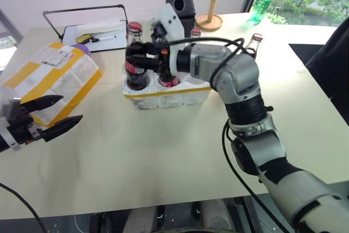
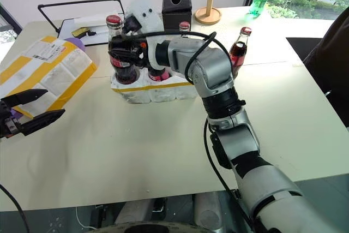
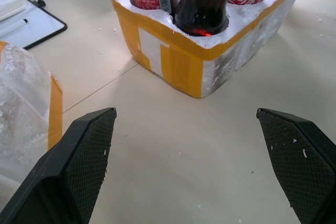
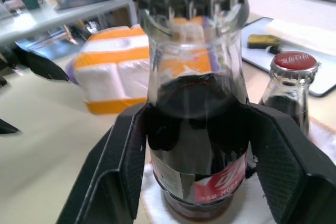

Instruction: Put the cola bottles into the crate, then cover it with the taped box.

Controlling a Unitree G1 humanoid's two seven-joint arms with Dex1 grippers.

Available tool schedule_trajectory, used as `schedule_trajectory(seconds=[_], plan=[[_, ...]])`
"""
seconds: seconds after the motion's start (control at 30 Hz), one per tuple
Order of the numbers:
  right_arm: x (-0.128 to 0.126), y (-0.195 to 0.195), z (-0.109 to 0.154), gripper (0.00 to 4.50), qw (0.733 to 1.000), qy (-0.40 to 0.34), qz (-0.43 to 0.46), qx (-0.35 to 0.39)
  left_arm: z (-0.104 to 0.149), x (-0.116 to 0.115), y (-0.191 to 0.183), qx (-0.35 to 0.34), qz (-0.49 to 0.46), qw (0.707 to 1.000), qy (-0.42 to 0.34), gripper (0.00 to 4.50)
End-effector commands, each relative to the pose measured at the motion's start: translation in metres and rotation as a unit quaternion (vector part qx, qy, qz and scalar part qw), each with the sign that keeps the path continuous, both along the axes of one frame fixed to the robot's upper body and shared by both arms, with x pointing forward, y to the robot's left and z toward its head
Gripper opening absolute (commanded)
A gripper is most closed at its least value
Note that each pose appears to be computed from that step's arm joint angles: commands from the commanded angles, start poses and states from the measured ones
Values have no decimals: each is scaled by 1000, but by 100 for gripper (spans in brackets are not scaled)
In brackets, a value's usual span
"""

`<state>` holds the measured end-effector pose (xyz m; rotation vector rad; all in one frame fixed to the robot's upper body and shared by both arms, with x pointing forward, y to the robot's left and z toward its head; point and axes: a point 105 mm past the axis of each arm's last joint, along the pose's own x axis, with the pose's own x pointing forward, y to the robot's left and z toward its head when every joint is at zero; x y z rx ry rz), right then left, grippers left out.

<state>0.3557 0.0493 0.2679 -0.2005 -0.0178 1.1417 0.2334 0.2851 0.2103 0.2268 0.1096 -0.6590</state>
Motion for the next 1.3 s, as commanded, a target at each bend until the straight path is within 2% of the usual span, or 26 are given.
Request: schedule_trajectory(seconds=[0.03,0.2,0.3,0.53,0.8,1.17,1.3], plan=[[3,9,-19,227,1000,-15,8,-27,14,-2,-10,6,-22,1000,-20,450],[13,10,-33,227,999,-23,-3,-44,16,-2,-16,8,-34,999,-23,450],[17,6,-29,227,999,-27,-11,-40,17,-1,-17,9,-35,999,-24,450],[10,-1,-16,227,1000,-12,-4,-24,16,2,-15,11,-34,999,-27,450],[-10,-3,-6,227,1000,17,20,-9,14,6,-17,14,-40,999,-28,450],[18,17,-52,227,998,49,-3,-45,15,11,-24,9,-52,998,-33,450],[20,17,-54,423,998,47,-6,-47,15,12,-25,8,-54,998,-34,450]])
